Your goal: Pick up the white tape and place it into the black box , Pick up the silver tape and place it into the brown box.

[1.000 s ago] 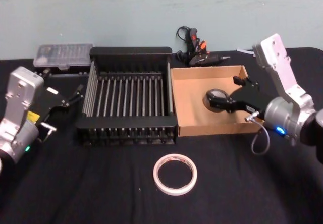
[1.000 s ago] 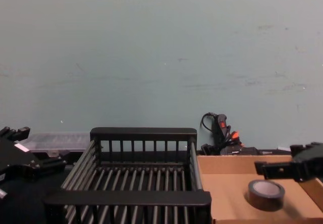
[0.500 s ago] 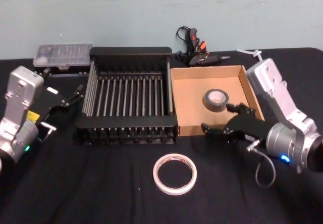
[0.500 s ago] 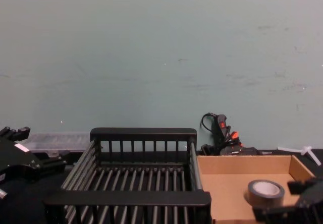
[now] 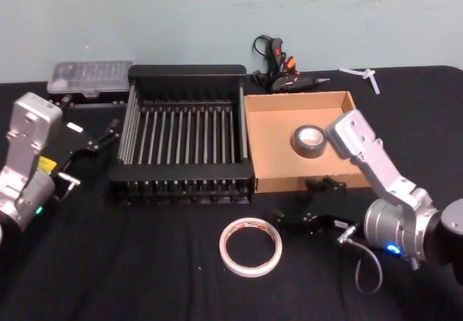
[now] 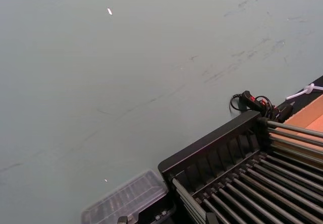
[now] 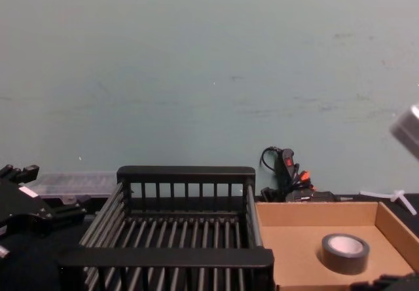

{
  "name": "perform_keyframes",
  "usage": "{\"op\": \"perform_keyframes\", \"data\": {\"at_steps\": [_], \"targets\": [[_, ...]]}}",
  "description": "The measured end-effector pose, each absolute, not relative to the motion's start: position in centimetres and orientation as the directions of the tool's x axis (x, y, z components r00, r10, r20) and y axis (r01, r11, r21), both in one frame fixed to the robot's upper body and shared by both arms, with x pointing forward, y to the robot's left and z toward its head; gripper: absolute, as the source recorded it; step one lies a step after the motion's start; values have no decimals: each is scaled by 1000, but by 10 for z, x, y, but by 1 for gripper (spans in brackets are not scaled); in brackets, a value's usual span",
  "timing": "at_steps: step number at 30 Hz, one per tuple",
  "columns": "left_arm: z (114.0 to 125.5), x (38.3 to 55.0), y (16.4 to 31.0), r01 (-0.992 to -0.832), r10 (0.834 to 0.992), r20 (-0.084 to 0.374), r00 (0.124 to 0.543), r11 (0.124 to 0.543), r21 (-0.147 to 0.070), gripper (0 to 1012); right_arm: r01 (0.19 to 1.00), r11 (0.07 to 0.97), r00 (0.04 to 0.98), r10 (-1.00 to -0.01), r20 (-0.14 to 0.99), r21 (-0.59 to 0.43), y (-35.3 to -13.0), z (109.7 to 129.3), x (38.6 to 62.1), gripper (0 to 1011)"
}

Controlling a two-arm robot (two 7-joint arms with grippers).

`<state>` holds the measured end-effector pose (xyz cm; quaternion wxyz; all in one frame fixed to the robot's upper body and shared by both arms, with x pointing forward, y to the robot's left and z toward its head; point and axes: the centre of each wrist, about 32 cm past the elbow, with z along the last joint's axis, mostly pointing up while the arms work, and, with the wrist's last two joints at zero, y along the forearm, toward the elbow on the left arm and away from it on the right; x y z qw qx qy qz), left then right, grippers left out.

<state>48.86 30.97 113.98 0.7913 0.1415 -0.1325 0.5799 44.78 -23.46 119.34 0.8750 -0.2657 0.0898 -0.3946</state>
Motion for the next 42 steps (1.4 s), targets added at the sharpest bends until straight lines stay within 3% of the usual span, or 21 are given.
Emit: {"op": "perform_keyframes", "data": {"at_steps": [16, 42], "targets": [[1140, 489, 310, -955, 880, 374, 292, 287, 70, 1001, 572, 574, 722, -691, 28, -587, -218, 1185, 446, 1000], [1140, 489, 310, -955, 880, 374, 292, 287, 70, 1001, 551, 559, 728, -685, 29, -619, -206, 1180, 449, 1002]]}}
